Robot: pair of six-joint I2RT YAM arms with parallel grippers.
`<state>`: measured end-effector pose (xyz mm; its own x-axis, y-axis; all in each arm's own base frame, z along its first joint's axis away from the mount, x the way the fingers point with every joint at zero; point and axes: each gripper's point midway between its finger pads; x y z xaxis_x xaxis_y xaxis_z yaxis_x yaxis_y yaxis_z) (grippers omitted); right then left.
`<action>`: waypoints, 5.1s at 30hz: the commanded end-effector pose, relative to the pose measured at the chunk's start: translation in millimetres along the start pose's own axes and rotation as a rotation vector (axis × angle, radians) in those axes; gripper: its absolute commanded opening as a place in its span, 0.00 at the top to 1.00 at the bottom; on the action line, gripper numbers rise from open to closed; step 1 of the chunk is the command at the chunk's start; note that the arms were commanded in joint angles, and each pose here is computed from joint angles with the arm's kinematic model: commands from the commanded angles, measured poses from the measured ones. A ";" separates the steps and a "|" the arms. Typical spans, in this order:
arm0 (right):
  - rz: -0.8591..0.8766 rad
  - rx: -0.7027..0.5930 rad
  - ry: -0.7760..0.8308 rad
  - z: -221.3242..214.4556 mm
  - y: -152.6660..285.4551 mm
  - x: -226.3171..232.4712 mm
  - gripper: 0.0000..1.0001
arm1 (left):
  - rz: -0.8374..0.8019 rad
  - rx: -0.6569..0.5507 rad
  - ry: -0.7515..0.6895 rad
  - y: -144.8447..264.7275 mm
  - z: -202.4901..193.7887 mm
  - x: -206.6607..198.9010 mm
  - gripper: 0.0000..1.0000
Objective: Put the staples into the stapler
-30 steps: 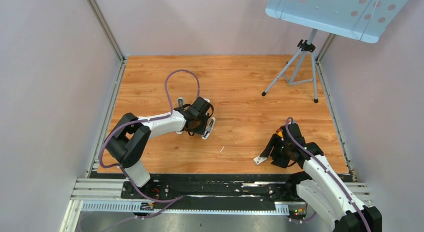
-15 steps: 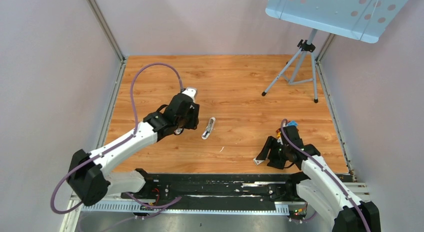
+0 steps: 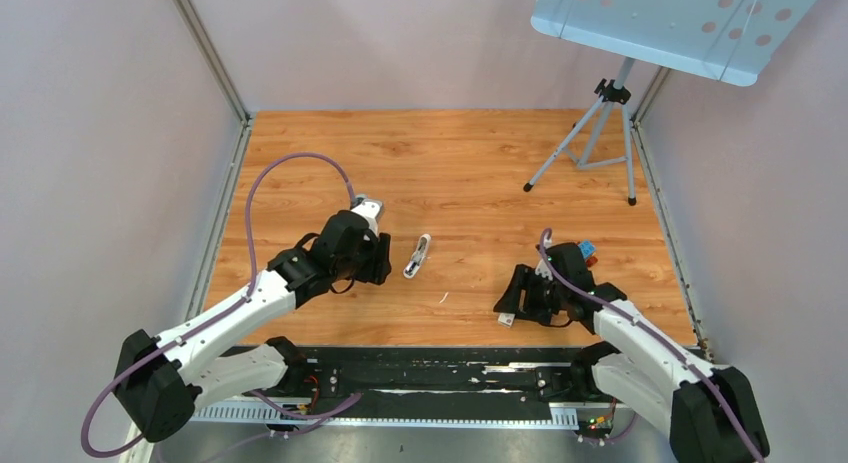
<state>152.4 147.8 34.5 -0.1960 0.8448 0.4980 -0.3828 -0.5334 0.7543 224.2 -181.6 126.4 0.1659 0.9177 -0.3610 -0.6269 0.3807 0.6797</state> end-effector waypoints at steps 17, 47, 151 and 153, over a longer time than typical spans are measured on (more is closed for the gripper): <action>0.256 0.226 0.728 -1.8 -81.5 163.2 0.34 | -0.105 -0.057 0.055 23.1 -9.3 -2.9 0.38; 0.281 0.203 0.487 27.4 -64.0 100.3 0.60 | -0.295 -0.034 -0.171 -15.8 -66.6 -79.9 0.40; 0.408 0.107 0.229 33.5 -66.4 69.5 0.83 | -0.314 0.005 -0.594 -76.5 -114.2 -118.9 0.36; 0.405 0.117 0.233 34.3 -69.6 68.2 0.86 | -0.296 0.012 -0.603 -82.2 -116.0 -117.8 0.36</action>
<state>188.9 238.5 34.6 -0.4994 0.5296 0.6857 -0.1338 -0.8291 0.5429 155.7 -321.2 32.1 0.7510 0.6503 -0.1141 -0.4421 0.6237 0.6447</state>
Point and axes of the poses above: each gripper's point midway between its finger pads, its own y axis back along the fingers, its own x axis along the line the jaws close on, z = x × y, and after that the axes turned 15 degrees about y, right-handed
